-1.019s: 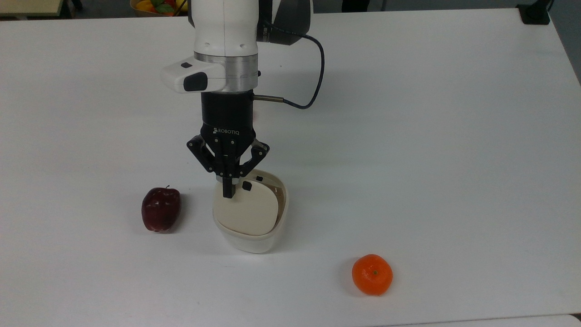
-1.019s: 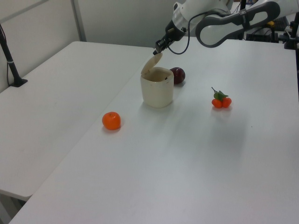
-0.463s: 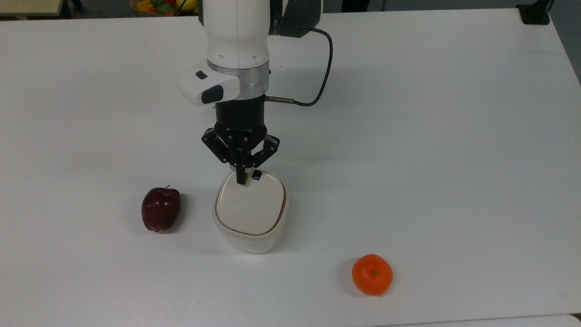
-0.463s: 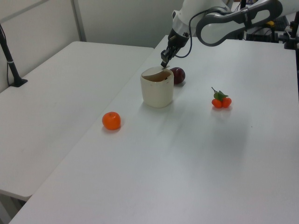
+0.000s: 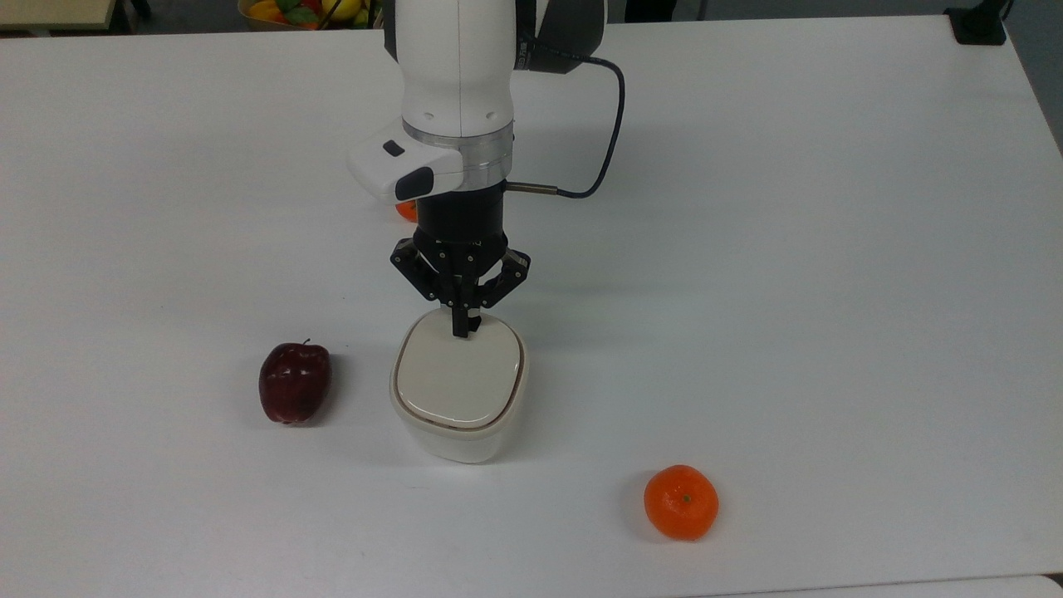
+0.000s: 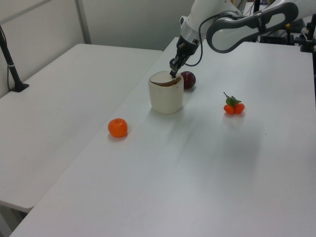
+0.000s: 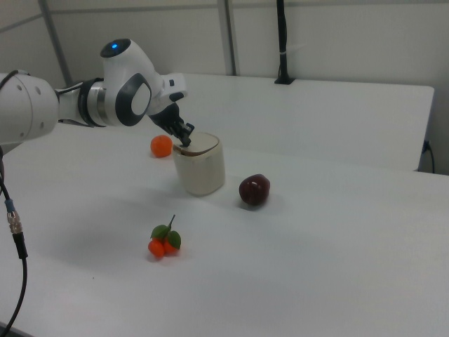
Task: Close garbage bin
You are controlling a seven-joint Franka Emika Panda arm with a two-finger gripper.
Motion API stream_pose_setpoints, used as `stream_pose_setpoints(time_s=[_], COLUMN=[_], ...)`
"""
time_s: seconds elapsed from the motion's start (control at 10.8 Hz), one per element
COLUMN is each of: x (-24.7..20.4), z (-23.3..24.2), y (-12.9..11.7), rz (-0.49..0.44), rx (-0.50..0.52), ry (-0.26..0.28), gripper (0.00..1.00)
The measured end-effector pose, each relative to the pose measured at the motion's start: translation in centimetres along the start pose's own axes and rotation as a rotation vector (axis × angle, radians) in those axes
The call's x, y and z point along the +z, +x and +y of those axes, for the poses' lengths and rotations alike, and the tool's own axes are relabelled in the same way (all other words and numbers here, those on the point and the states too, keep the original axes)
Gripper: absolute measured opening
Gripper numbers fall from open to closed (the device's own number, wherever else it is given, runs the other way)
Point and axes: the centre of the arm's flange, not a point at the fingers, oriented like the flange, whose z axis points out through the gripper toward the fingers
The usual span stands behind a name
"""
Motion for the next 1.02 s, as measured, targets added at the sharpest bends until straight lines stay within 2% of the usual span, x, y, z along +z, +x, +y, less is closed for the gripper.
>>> stream_pose_setpoints(time_s=[1.02], x=[1.4], z=[0.0], y=[-0.6], rz=[-0.021], rx=[-0.003], ry=[-0.005], gripper=[0.01])
